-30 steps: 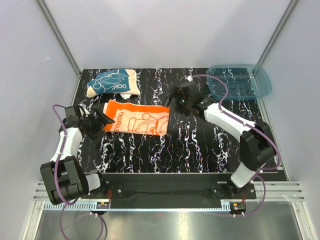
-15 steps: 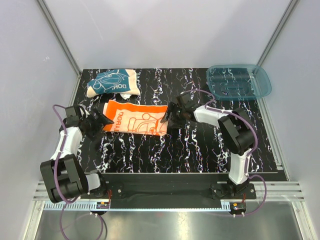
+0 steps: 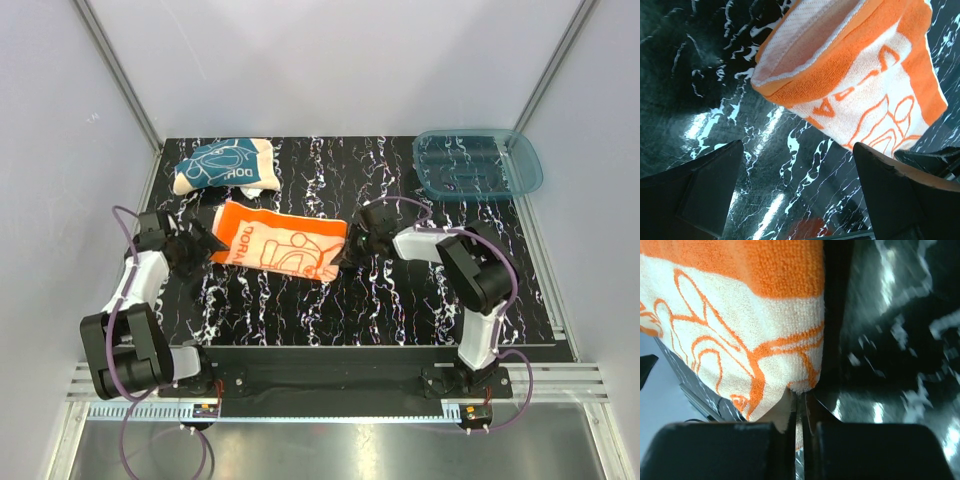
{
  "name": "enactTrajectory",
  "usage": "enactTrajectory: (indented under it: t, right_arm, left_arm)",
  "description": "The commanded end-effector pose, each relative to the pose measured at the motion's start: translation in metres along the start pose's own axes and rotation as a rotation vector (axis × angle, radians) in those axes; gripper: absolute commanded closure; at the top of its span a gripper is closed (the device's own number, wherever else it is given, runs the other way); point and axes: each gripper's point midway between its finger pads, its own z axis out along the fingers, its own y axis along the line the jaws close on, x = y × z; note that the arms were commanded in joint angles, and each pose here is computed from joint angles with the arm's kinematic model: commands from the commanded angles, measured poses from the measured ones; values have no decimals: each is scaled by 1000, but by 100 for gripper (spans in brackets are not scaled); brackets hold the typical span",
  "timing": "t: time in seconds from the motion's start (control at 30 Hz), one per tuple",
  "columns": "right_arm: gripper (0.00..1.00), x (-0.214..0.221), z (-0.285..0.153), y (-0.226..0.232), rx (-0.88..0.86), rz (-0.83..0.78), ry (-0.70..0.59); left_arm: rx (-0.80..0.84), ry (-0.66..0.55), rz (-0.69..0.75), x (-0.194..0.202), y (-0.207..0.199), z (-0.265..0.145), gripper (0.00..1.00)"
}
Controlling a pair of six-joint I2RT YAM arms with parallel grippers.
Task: Roll the towels
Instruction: Fold the towel
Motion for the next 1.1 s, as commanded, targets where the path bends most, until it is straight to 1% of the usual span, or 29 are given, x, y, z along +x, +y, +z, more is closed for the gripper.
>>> enactTrajectory:
  t: [0.0, 0.13, 0.2, 0.23, 0.27, 0.3, 0.33, 0.4, 0.43, 0.47, 0.5, 0.53, 0.57, 0.6, 0.63, 0.67, 0.7, 0.73, 0.8, 0.83, 0.9, 0.93, 0.97, 1.0, 1.07]
  right_arm:
    - [100, 19, -20, -17, 48, -4, -2]
    - [100, 47, -48, -57, 179, 107, -10]
    - [100, 59, -69, -76, 238, 147, -47]
    - [100, 68, -78, -86, 277, 187, -43]
    - [100, 75, -92, -90, 280, 192, -67]
    - [100, 84, -101, -97, 304, 207, -60]
    - [100, 89, -108, -98, 305, 232, -67]
    - [99, 97, -126, -92, 265, 230, -90]
    - [94, 103, -134, -95, 279, 243, -85]
    - [84, 103, -144, -88, 251, 230, -110]
    - [57, 109, -152, -91, 270, 232, -106]
    - [46, 109, -158, -90, 269, 235, -118]
    - [35, 102, -169, -82, 243, 223, -162]
    - [23, 105, -177, -87, 275, 224, -164]
    - [19, 103, -184, -88, 284, 218, -181]
    - [17, 92, -196, -81, 274, 202, -240]
    - [16, 94, -203, -87, 312, 200, -244]
    - [14, 86, -213, -84, 313, 183, -289]
    - [12, 86, -223, -89, 351, 169, -309]
    - [12, 84, -227, -91, 361, 158, -323]
    - [12, 78, -232, -91, 368, 140, -360]
    - [12, 76, -234, -92, 371, 126, -367]
    - [12, 72, -237, -90, 373, 121, -388]
    - [12, 71, -239, -90, 383, 115, -393]
    - [12, 61, -247, -88, 400, 107, -438]
  left_arm:
    - [-4, -66, 60, -14, -18, -3, 2]
    - [-44, -78, 181, 1, -40, -2, 2]
    - [-49, -88, 217, 6, -49, -2, 1]
    - [-48, -82, 260, 16, -57, -1, 1]
    - [-50, -83, 276, 19, -60, -2, 1]
    - [-59, -96, 293, 20, -63, -2, 1]
    - [-44, -86, 329, 31, -71, -4, 1]
    - [-38, -97, 365, 37, -79, -6, 1]
    - [-11, -87, 404, 48, -89, -10, 1]
    - [-17, -100, 425, 51, -91, -11, 1]
    - [-19, -115, 447, 53, -95, -13, 1]
    - [10, -110, 490, 64, -106, -18, 1]
    - [18, -112, 514, 70, -111, -21, 1]
    - [17, -131, 535, 72, -115, -24, 1]
    - [37, -113, 585, 88, -123, -28, 1]
    - [45, -112, 613, 95, -127, -30, 1]
    - [32, -101, 659, 109, -127, -33, 1]
    - [23, -112, 671, 113, -128, -35, 1]
    - [29, -97, 705, 129, -129, -39, 1]
    - [51, -77, 730, 147, -133, -43, 1]
    - [67, -68, 757, 164, -133, -45, 1]
    - [102, -46, 782, 182, -138, -48, 1]
    - [116, -37, 795, 192, -141, -49, 2]
    - [149, -18, 837, 211, -146, -50, 2]
    - [170, -6, 886, 230, -150, -51, 3]
